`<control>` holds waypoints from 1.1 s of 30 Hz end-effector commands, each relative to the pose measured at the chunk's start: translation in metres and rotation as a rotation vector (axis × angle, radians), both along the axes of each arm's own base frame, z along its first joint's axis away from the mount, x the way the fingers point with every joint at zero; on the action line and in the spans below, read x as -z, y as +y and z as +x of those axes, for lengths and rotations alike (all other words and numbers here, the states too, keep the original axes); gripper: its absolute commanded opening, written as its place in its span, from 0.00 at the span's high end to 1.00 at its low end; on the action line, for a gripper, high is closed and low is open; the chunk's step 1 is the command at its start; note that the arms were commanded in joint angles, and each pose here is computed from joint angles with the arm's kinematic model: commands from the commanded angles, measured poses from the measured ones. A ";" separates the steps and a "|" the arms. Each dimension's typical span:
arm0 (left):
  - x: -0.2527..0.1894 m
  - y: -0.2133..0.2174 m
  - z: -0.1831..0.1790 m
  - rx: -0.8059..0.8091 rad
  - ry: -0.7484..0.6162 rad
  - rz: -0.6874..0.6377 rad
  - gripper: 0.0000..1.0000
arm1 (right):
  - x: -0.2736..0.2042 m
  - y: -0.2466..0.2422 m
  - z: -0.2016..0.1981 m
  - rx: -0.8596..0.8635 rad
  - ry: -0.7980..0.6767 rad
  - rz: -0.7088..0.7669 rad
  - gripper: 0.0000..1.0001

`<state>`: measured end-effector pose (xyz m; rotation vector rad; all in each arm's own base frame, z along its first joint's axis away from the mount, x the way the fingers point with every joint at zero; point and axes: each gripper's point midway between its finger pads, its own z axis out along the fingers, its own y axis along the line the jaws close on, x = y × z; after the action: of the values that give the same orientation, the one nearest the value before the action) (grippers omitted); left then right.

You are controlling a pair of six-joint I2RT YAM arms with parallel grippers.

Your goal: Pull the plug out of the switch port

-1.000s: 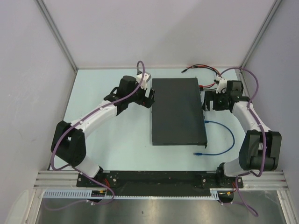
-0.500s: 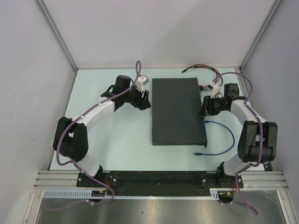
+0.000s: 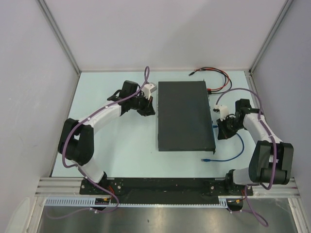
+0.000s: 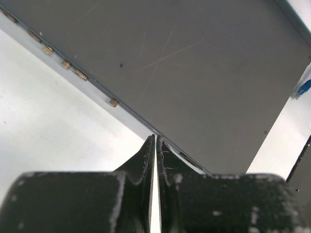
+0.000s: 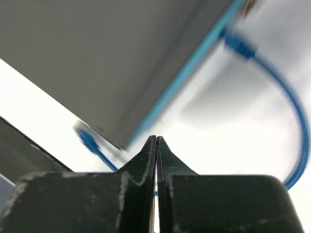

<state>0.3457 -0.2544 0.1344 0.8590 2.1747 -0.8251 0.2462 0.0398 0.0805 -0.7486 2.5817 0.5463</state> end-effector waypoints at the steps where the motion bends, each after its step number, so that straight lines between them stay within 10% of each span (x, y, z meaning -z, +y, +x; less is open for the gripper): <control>1: 0.007 -0.003 -0.004 0.037 0.024 -0.005 0.93 | 0.039 -0.032 -0.014 -0.123 0.048 -0.196 1.00; 18: 0.010 0.045 0.005 -0.087 0.014 0.002 0.94 | 0.065 0.115 -0.035 -0.705 0.038 -0.027 1.00; 30: 0.001 0.056 0.010 -0.062 -0.036 0.014 0.87 | -0.023 0.129 0.012 -0.556 -0.089 0.071 1.00; 33: -0.008 0.043 0.011 -0.004 -0.034 -0.043 0.72 | -0.058 0.118 0.036 -0.370 -0.185 0.147 0.69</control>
<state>0.3485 -0.1967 0.1135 0.7593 2.2463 -0.7726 0.2413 0.1498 0.0678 -1.4752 2.3940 0.7005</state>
